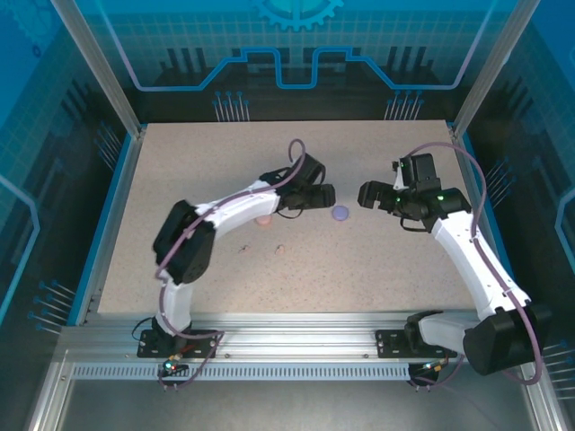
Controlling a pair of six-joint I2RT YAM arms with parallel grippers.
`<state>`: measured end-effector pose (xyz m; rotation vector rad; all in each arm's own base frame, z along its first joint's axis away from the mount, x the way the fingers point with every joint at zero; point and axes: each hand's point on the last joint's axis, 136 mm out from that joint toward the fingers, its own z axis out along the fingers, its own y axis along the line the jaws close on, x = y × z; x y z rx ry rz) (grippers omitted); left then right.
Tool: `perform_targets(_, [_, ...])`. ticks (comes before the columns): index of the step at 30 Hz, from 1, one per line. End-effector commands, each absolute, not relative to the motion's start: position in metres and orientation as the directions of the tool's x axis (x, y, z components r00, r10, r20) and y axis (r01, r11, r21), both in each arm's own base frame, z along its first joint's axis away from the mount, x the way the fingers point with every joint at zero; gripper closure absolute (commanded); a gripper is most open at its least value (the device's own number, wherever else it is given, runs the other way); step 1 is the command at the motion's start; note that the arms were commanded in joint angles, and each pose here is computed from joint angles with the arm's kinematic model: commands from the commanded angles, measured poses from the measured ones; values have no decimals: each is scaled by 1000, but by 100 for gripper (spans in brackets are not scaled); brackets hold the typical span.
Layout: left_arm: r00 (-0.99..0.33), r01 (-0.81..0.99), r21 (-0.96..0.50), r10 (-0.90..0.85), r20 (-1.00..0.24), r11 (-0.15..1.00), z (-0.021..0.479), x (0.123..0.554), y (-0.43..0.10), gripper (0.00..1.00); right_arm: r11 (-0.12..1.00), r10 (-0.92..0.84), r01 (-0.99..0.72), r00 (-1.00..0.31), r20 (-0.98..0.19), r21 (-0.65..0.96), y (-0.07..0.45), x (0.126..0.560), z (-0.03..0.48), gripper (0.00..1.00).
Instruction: Insert the wireless bluetooth earbuds into the charging case
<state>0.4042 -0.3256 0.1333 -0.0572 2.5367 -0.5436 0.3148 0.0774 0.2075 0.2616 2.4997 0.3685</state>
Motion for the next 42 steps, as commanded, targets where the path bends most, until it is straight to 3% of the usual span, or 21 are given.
perform_targets(1, [-728,125,-315,-128,-673,941,195,402,-292,18,921,319,137,-801,-507,365,76,311,212,0])
perform_targets(3, [-668,147,-277,-111,-735,950,216,396,-274,15,914,326,128,-797,-509,385,79,311,214,0])
perform_targets(4, [-636,147,-254,-105,-765,956,225,392,-263,1,914,333,135,-791,-514,384,78,312,216,0])
perform_targets(11, [-448,-7,-144,-132,-884,990,266,369,-173,1,916,324,99,-754,-572,389,82,318,242,0])
perform_targets(15, [-342,-160,-184,-229,-911,970,278,353,-124,1,903,317,52,-750,-580,427,95,319,254,0])
perform_targets(20, [-233,-150,-286,-315,-920,946,283,342,-95,1,914,233,-11,-804,-547,405,127,318,250,0])
perform_targets(25, [-253,-200,-284,-330,-909,938,274,341,-72,1,940,147,-49,-836,-529,338,178,326,233,0])
perform_targets(33, [-244,-312,-362,-442,-863,878,251,355,-29,1,987,42,-21,-922,-384,160,262,342,182,4])
perform_targets(42, [-424,-451,-426,-608,-671,784,208,371,-3,1,995,40,11,-955,-294,99,337,362,120,7])
